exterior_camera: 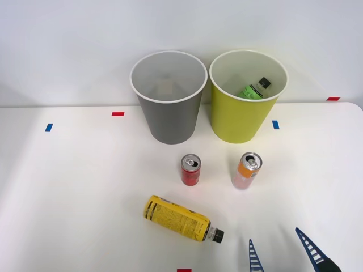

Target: Put cans in the gray bin, plastic bottles in the light green bin

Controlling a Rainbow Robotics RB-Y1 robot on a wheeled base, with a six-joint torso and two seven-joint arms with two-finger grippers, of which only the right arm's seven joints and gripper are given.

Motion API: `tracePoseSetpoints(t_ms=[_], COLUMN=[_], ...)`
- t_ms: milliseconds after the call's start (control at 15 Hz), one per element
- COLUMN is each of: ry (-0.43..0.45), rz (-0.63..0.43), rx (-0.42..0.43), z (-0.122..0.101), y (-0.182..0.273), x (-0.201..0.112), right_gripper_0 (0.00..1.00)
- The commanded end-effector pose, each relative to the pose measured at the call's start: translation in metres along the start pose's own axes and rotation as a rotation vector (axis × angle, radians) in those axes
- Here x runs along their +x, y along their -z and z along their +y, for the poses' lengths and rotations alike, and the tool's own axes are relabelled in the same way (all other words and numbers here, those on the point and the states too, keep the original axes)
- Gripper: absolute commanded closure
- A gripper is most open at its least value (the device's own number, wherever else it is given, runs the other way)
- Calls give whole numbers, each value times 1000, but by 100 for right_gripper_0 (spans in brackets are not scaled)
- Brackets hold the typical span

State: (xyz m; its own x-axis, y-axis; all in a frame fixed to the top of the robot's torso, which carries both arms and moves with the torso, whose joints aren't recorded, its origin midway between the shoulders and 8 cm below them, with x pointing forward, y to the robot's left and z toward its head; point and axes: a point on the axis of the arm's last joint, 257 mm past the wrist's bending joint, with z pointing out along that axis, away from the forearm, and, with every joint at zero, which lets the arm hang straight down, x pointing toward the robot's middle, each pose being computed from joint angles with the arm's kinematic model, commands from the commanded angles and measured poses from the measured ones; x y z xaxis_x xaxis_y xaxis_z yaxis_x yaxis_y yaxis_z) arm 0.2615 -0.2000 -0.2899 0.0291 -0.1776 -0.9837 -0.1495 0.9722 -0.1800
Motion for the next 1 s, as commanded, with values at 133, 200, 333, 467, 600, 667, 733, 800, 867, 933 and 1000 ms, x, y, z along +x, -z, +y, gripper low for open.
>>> tracePoseSetpoints(t_ms=[133, 200, 333, 467, 600, 667, 733, 800, 867, 933, 1000], ry=[0, 0, 0, 0, 0, 0, 0, 0, 0, 0, 0], rz=[0, 0, 0, 0, 0, 0, 0, 0, 0, 0, 0], rx=[0, 0, 0, 0, 0, 0, 0, 0, 0, 0, 0], z=[0, 0, 0, 0, 0, 0, 0, 0, 0, 0, 0], y=[0, 0, 0, 0, 0, 0, 0, 0, 0, 0, 0], x=[0, 0, 0, 0, 0, 0, 0, 0, 0, 0, 0], right_gripper_0=[0, 0, 0, 0, 0, 0, 0, 0, 0, 0, 0])
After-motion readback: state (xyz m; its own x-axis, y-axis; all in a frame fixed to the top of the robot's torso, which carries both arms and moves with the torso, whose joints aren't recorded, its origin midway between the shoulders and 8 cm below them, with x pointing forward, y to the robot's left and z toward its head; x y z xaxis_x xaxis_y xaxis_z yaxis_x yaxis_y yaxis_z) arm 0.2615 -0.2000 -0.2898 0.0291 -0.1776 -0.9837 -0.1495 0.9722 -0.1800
